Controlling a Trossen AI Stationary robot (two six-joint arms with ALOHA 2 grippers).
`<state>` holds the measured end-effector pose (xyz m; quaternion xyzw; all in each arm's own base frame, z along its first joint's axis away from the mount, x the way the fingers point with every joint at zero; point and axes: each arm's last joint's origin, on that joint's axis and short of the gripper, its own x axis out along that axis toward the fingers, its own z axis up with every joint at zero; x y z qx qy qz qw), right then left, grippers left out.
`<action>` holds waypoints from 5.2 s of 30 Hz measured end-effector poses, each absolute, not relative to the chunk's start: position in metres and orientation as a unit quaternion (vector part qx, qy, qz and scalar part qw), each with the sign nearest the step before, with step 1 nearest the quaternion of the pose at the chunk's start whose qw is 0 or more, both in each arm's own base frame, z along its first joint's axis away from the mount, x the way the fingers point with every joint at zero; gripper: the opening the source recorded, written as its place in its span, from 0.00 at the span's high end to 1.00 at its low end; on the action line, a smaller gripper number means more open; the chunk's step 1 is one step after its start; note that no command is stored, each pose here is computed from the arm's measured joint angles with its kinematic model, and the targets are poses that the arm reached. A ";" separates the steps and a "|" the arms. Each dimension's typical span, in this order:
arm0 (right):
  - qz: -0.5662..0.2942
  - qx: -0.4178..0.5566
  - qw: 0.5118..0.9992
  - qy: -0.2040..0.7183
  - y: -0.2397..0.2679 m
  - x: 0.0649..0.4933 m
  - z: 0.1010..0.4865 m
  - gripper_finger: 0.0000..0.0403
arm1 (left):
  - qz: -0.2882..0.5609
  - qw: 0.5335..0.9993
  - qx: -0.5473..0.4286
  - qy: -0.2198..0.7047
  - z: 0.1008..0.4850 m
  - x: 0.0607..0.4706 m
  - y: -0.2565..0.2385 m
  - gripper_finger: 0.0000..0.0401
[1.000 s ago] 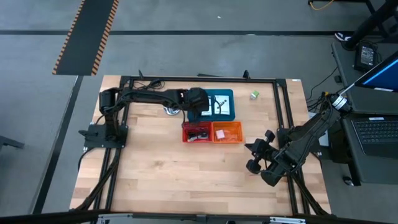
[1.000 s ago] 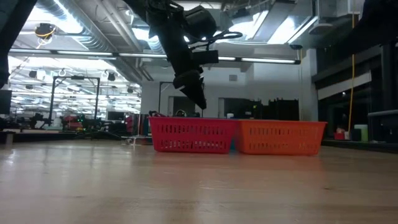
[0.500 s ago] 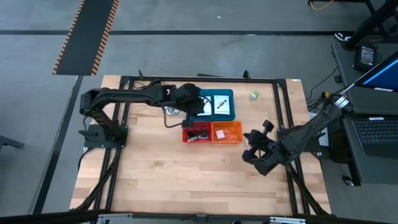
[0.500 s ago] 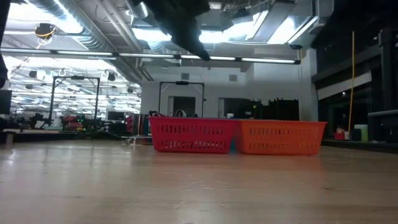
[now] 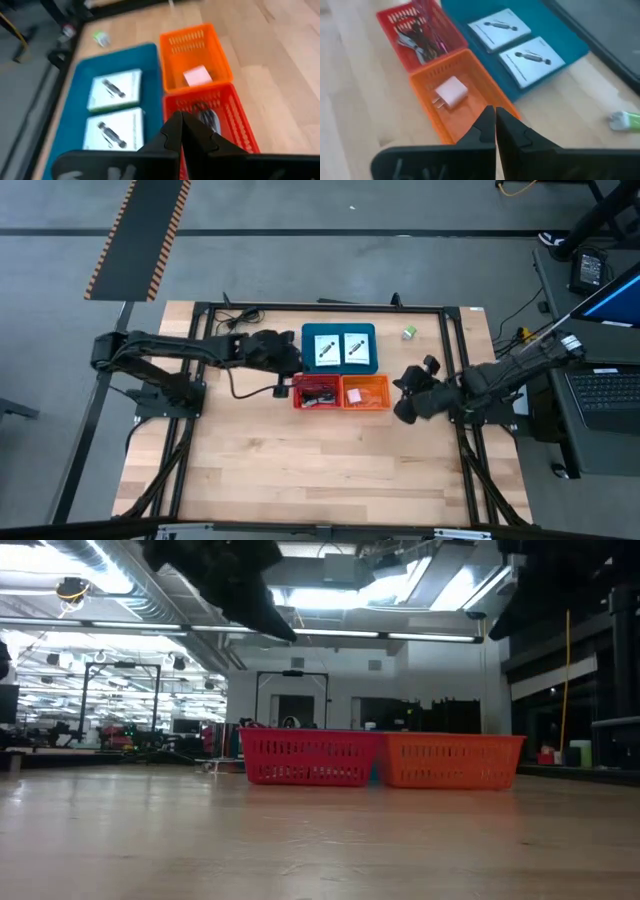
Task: Pick and place items into bin
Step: Put the green charger adapter into the orange bin
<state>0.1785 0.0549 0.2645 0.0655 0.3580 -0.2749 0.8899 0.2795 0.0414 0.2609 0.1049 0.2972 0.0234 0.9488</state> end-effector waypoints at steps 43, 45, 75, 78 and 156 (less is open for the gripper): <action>-0.494 0.397 0.701 0.327 -0.165 0.167 0.302 1.00 | 0.058 0.965 0.072 0.244 0.254 0.260 0.035 0.99; -0.513 0.410 0.674 0.336 -0.173 0.172 0.299 1.00 | 0.059 0.965 0.070 0.245 0.253 0.260 0.035 0.99; -0.631 0.492 0.449 0.397 -0.209 0.199 0.218 0.49 | 0.052 0.940 0.055 0.334 0.227 0.248 0.034 1.00; -0.636 0.495 0.434 0.403 -0.213 0.203 0.208 0.46 | 0.049 0.940 0.056 0.334 0.227 0.248 0.032 1.00; -0.633 0.465 0.474 0.397 -0.245 0.181 0.137 0.45 | 0.003 0.913 0.126 0.389 0.219 0.242 0.025 0.99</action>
